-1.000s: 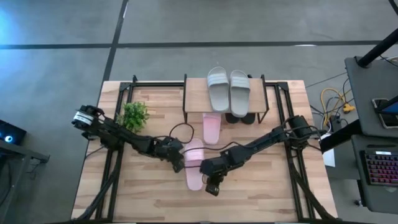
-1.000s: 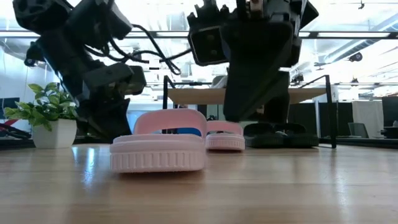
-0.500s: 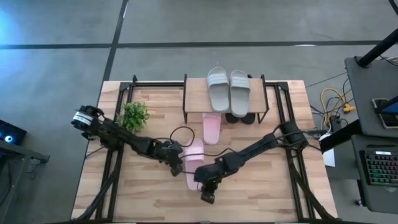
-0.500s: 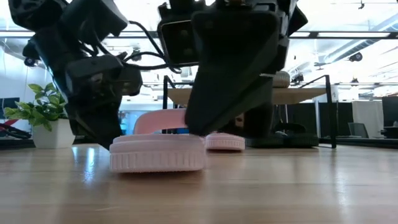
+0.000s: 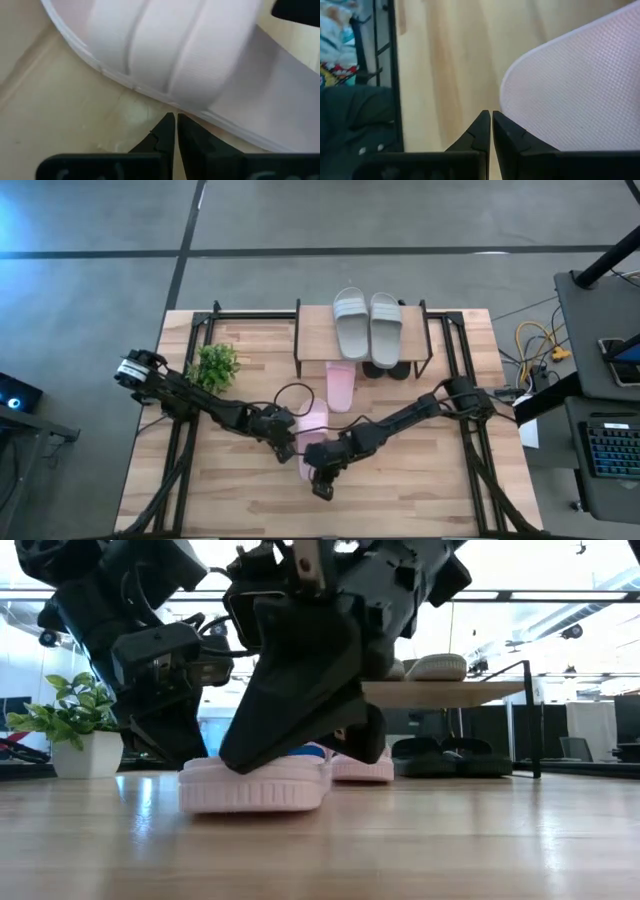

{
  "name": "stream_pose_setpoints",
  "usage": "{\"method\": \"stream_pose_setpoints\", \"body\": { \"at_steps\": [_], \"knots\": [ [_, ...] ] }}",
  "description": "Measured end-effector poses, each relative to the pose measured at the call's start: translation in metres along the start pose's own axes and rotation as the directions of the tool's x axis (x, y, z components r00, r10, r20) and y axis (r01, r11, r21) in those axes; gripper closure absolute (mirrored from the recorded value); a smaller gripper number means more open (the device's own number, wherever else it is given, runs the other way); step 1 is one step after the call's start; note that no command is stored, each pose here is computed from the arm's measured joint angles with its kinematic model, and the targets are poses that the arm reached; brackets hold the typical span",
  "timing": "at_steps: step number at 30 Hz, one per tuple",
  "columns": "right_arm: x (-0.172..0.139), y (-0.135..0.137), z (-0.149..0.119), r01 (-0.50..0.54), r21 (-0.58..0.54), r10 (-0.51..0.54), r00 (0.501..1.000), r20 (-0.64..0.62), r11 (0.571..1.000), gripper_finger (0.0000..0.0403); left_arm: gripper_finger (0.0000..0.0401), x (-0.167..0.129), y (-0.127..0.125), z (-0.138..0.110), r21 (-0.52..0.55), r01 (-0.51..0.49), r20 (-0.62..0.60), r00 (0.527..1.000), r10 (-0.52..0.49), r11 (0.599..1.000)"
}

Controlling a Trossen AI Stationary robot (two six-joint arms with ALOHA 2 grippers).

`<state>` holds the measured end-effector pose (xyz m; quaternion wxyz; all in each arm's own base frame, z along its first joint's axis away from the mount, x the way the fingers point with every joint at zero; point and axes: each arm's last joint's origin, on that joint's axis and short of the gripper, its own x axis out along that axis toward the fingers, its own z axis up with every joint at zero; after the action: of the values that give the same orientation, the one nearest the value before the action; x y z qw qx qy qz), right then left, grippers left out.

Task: Pick and place slides into the shelf
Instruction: Move the left pink slipper under the shelf

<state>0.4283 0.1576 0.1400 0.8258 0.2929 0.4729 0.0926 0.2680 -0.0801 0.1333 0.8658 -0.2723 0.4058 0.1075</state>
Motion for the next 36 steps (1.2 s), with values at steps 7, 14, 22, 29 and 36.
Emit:
{"method": "stream_pose_setpoints", "body": {
  "at_steps": [7, 14, 22, 29, 36],
  "knots": [
    [-0.004, -0.011, 0.007, 0.112, 0.028, -0.113, 0.993, 0.043, 0.993, 0.0390, 0.0395, 0.000, 0.003, 0.004, -0.006, -0.025, 0.028, 0.999, 0.025, 1.000],
    [-0.009, -0.022, 0.013, 0.219, 0.050, -0.223, 0.970, 0.095, 0.974, 0.0390, 0.0395, 0.001, 0.004, 0.005, 0.043, -0.028, 0.027, 0.999, 0.027, 0.999],
    [-0.025, -0.035, 0.020, 0.416, 0.074, -0.422, 0.892, 0.160, 0.906, 0.0390, 0.0395, -0.001, 0.005, 0.005, 0.044, -0.053, 0.048, 0.998, 0.051, 0.998],
    [-0.037, -0.053, 0.034, 0.446, 0.118, -0.461, 0.872, 0.167, 0.887, 0.0390, 0.0395, -0.010, 0.015, 0.009, 0.034, -0.192, 0.117, 0.975, 0.187, 0.981],
    [-0.041, -0.051, 0.036, 0.439, 0.123, -0.454, 0.873, 0.176, 0.890, 0.0390, 0.0395, -0.009, 0.031, 0.014, -0.005, -0.270, 0.118, 0.956, 0.269, 0.963]
  ]
}}
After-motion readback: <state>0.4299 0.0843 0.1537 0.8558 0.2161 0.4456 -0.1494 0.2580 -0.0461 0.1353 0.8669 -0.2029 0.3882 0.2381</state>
